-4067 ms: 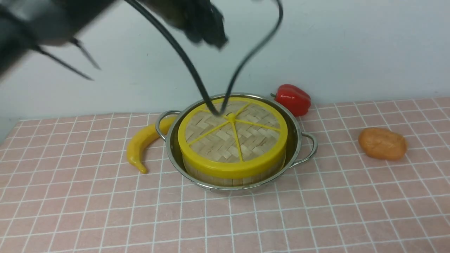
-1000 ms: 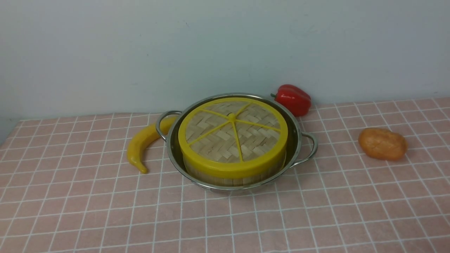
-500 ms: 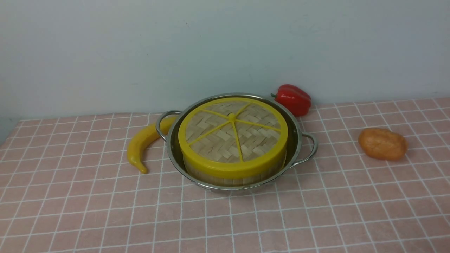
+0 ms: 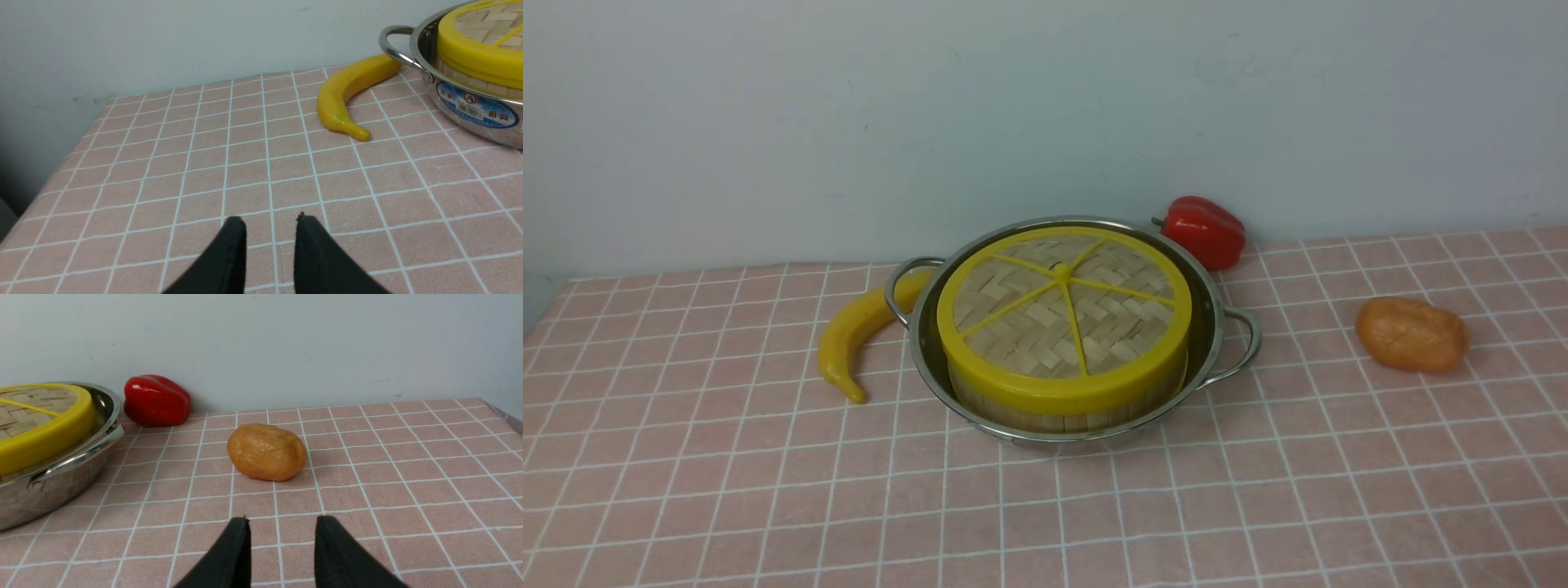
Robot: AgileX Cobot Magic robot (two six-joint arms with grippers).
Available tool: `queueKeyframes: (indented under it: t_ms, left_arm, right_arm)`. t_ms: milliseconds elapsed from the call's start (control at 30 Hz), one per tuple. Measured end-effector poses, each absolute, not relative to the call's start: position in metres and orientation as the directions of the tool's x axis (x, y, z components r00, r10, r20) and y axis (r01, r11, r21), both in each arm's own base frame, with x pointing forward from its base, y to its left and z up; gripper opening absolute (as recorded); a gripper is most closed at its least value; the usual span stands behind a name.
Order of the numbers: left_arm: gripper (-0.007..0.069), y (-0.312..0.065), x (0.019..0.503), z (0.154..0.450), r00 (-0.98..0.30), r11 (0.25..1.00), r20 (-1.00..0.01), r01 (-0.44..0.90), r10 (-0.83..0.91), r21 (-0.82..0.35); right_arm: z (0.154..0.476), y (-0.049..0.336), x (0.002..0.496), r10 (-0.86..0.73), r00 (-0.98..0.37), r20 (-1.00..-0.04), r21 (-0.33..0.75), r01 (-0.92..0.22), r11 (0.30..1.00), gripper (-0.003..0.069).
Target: Place the steamer in the pot on the pink tablecloth, and put the lid on the steamer.
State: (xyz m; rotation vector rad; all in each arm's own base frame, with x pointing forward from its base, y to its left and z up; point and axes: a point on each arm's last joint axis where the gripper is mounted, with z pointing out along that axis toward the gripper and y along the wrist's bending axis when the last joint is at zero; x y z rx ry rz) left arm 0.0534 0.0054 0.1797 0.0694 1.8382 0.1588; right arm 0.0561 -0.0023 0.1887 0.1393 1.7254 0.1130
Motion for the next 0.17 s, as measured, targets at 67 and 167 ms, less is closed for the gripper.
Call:
queueKeyframes:
  t_ms: [67, 167]
  left_arm:
    - [0.0181, 0.0054, 0.0534, 0.1797, -0.27, 0.989, -0.954, -0.035, 0.13, 0.145]
    - [0.0186, 0.0054, 0.0534, 0.1797, -0.27, 0.989, -0.954, -0.035, 0.13, 0.145]
  right_arm:
    - [0.1887, -0.0023, 0.0561, 0.157, -0.156, -0.975, 0.155, 0.029, 0.988, 0.0242]
    - [0.1887, -0.0023, 0.0561, 0.157, -0.156, -0.975, 0.155, 0.029, 0.988, 0.0242]
